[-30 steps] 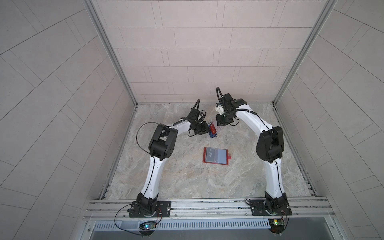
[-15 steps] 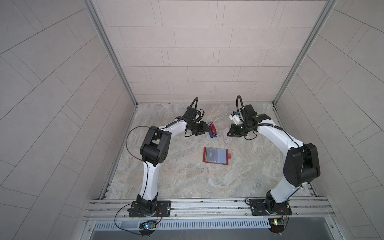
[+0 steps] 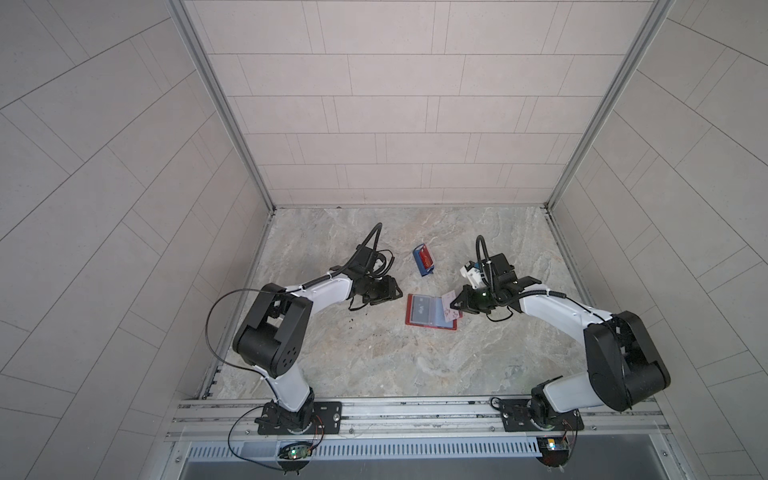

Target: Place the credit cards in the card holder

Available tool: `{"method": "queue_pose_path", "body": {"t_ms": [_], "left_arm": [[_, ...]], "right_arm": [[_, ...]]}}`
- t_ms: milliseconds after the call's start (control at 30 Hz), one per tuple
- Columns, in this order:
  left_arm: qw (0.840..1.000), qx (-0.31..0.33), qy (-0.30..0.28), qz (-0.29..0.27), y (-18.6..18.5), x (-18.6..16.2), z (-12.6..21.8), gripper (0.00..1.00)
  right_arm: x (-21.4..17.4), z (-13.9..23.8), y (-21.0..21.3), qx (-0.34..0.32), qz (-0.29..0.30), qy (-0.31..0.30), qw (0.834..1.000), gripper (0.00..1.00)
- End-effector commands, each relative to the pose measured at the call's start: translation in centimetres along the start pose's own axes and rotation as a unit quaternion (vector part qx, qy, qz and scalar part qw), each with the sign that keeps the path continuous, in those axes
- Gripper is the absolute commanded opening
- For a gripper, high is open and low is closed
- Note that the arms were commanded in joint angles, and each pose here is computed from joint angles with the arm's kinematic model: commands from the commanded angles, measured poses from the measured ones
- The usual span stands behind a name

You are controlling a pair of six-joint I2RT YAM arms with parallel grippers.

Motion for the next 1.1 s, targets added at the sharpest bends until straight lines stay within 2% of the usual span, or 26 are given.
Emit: {"method": "queue_pose_path", "body": {"t_ms": [0,433,1067], "left_arm": [[0.999,-0.021,-0.029,-0.028,-1.6,0.0,-0.2,0.52],[0.997,-0.072,-0.012,-0.005,-1.6,-2.3,-3.4,0.52],[0.997,-0.069,0.019,0.001,-1.5,-4.6,-4.5,0.37]], "right_arm": [[0.3,-0.8,0.8,0.037,-0.001,-0.012,0.999,0.00],[-0.1,-3.8,0.0,0.055,-0.027,0.013,0.998,0.00],[-0.1,-5.9,-0.6,0.080,-0.052,0.036,0.995,0.00]]}}
Point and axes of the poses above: each gripper's point midway between its finger pads, its own z axis back along the fingers, its own y axis along the line the jaws close on, x = y × z, the point moved 3 cm from there along z, back along the fingers, and after that the axes turned 9 degrees about -z, right-handed, at the moved point
